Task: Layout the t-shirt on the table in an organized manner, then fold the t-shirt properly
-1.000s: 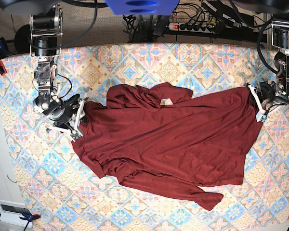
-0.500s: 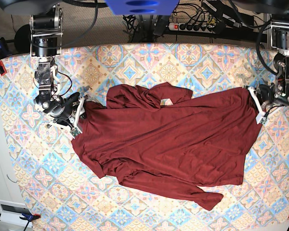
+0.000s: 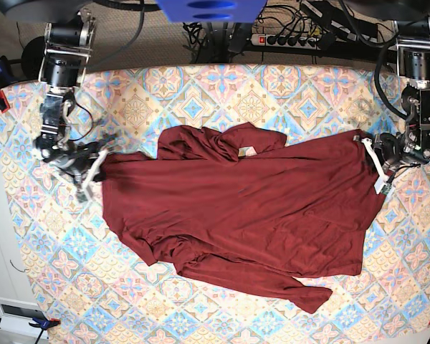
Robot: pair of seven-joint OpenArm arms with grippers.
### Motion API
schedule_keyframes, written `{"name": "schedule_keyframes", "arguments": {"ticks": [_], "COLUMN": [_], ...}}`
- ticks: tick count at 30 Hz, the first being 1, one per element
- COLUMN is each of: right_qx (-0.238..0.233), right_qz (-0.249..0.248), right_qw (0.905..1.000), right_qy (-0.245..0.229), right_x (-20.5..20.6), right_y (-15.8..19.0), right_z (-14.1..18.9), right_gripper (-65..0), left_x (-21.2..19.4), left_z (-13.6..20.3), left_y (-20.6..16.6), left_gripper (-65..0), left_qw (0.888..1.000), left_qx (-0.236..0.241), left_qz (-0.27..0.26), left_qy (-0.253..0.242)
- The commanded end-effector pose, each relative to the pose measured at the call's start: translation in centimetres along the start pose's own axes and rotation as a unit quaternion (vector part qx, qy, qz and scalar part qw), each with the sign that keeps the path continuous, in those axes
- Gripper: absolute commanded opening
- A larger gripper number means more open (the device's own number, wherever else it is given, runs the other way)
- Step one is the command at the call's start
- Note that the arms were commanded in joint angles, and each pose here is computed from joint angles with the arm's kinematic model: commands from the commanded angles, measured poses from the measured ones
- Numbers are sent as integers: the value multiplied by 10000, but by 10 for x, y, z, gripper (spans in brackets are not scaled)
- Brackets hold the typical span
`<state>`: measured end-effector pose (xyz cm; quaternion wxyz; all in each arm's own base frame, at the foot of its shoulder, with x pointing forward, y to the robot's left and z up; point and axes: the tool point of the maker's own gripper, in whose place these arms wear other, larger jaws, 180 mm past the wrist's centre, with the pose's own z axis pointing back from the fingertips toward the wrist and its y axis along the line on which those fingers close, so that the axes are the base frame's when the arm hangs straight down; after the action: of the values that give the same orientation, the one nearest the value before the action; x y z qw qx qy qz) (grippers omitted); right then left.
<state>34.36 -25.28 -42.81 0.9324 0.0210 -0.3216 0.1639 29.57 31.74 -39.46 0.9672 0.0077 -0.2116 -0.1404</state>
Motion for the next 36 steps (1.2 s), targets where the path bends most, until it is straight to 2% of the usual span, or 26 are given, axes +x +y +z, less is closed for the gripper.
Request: {"name": "schedule_keyframes", "arguments": {"ticks": [1,5,8,12,16,26,28,31,34,36], "right_qx": [-324,-582,-731,-726,-803,-1098,-1360,-1821,-1890,-1947], "right_qz": [12,-98,-157,-258,-424,-842,-878,-806,-679,-547], "right_qw": [9994,9976,9964,9946,9923,9833,9799,9729,9731,9712], "right_qy": [100,-374,-397,-701,-841,-1184,-1161,-1173,-1127,-1260], "right_x": [1,46,50,71,88,101,100,101,102,113], "right_y": [-26,-52,-71,-79,-103,-163,-179,-197,-199,-199], "right_z": [9,20,26,23,25,40,46,54,56,63], "right_gripper": [-645,-645,-645,-645,-646,-646,-646,-646,-646,-644], "left_x": [15,15,15,17,26,25,25,24,25,24], "left_z": [10,9,10,10,4,-6,-6,-7,-10,-10], "left_y": [12,11,11,11,-1,-21,-22,-23,-30,-32], "left_gripper": [-650,-650,-650,-650,-650,-650,-650,-650,-650,-650], "left_qw": [9997,9997,9997,9996,9988,9984,9984,9983,9981,9980], "left_qx": [141,131,134,133,0,-216,-225,-249,-311,-333], "left_qz": [-45,-47,-42,-35,14,82,86,92,117,127], "left_qy": [-196,-194,-206,-250,-499,-521,-516,-520,-522,-520]}}
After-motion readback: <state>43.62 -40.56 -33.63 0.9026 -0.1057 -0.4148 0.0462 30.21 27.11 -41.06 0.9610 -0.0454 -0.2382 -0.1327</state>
